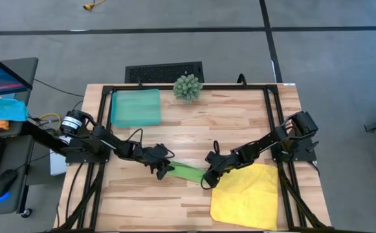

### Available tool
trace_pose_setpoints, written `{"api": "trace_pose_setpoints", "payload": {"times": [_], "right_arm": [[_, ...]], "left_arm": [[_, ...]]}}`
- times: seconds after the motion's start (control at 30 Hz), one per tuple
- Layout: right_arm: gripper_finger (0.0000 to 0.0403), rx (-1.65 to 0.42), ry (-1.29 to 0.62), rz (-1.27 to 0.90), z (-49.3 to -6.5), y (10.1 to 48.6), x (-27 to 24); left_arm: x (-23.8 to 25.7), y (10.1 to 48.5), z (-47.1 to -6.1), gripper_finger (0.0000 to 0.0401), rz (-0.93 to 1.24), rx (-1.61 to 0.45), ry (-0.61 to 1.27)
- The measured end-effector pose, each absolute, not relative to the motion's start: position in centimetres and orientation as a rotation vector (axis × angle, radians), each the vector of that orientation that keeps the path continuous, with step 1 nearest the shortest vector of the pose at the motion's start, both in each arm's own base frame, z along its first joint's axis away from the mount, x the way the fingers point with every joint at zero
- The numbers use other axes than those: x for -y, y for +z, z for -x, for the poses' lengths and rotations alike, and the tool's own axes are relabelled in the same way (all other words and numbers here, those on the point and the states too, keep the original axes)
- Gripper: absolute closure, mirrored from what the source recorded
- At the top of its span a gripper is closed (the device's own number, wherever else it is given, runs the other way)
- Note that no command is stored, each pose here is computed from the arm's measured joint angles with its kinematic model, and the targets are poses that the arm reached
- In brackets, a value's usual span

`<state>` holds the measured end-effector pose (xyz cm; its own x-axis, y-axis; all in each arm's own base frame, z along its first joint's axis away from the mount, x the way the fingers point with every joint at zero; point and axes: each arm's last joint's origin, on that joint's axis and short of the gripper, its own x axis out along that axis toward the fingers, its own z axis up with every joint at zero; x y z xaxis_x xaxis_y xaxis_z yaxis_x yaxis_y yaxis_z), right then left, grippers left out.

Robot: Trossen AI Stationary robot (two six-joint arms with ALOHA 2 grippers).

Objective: Roll microfiber towels into tight, uniform cylinder then place into a basket
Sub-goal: Put the rolled green towel into the green bin

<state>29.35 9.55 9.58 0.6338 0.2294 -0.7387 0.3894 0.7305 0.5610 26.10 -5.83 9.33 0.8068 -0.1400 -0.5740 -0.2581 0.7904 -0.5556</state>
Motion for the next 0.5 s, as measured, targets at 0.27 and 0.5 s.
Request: {"api": "trace_pose_setpoints", "payload": {"times": [0.27,0.5], "right_arm": [[0.0386,-0.872,-0.105,-0.722,-30.3,10.2,-9.3],[0.0388,-0.822,-0.093,-0.651,-32.3,11.7,-8.3]], "left_arm": [[5.9,10.0,-26.0,0.0384,0.654,-0.636,0.046],[5.5,12.0,-25.0,0.0391,0.587,-0.65,0.07]]}}
